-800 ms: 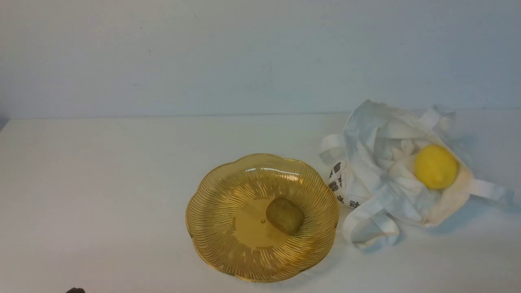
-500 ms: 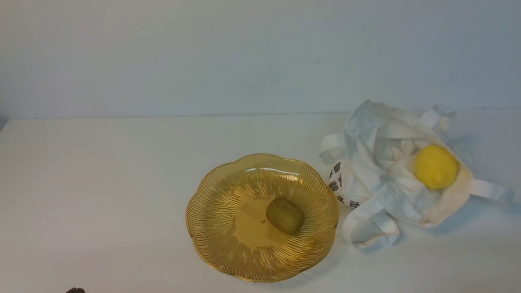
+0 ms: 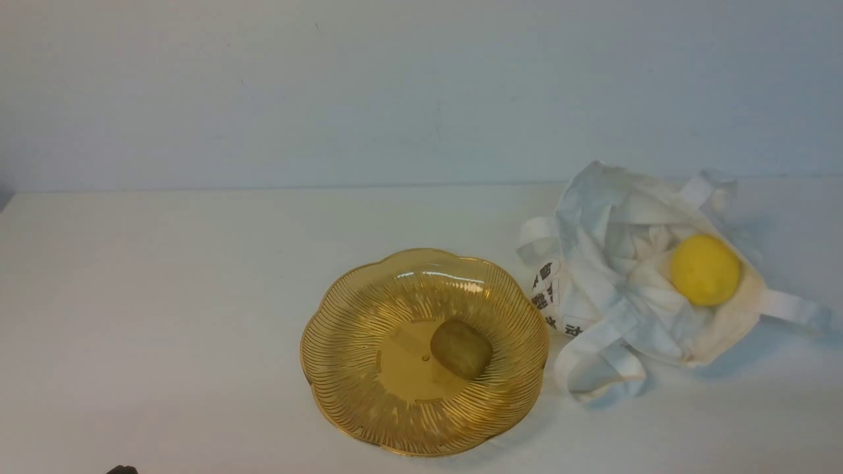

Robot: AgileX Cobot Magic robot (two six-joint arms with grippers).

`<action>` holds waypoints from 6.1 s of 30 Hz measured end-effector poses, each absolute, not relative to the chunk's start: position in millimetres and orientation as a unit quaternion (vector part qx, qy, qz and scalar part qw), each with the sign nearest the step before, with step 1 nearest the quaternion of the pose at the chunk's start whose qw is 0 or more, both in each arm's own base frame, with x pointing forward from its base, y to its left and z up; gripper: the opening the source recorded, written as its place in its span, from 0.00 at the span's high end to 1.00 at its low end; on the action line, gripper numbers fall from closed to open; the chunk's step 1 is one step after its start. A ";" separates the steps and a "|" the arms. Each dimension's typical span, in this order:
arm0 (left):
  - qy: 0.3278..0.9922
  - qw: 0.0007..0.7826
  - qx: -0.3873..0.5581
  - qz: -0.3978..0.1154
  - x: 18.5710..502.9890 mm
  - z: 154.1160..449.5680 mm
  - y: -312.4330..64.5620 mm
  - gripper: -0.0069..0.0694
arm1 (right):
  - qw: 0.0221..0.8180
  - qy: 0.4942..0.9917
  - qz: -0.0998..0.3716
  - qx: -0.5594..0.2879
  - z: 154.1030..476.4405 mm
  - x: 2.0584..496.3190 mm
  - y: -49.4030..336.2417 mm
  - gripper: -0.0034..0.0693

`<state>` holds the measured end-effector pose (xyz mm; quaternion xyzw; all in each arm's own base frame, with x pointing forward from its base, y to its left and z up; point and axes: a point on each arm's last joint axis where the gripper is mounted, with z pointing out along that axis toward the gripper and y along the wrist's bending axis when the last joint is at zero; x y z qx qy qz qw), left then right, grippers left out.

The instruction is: Take the fruit out of the cloth bag on the white table and place them on a plate.

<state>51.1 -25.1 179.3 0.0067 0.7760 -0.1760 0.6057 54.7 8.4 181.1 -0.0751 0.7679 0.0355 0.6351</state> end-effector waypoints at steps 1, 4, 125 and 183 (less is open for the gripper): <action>0.776 0.606 0.007 -0.176 51.1 179.3 -25.1 0.92 | 0.635 0.768 0.036 -0.075 181.1 54.7 8.4 0.97; 0.776 0.606 0.007 -0.176 51.1 179.3 -25.1 0.92 | 0.635 0.768 0.036 -0.075 181.1 54.7 8.4 0.97; 0.776 0.606 0.009 -0.175 51.1 179.2 -25.2 0.92 | 0.245 0.968 0.000 0.055 263.6 319.4 40.8 0.33; 0.776 0.606 0.009 -0.175 51.1 179.2 -25.2 0.92 | 0.179 0.943 0.136 -0.244 333.7 231.4 117.6 0.97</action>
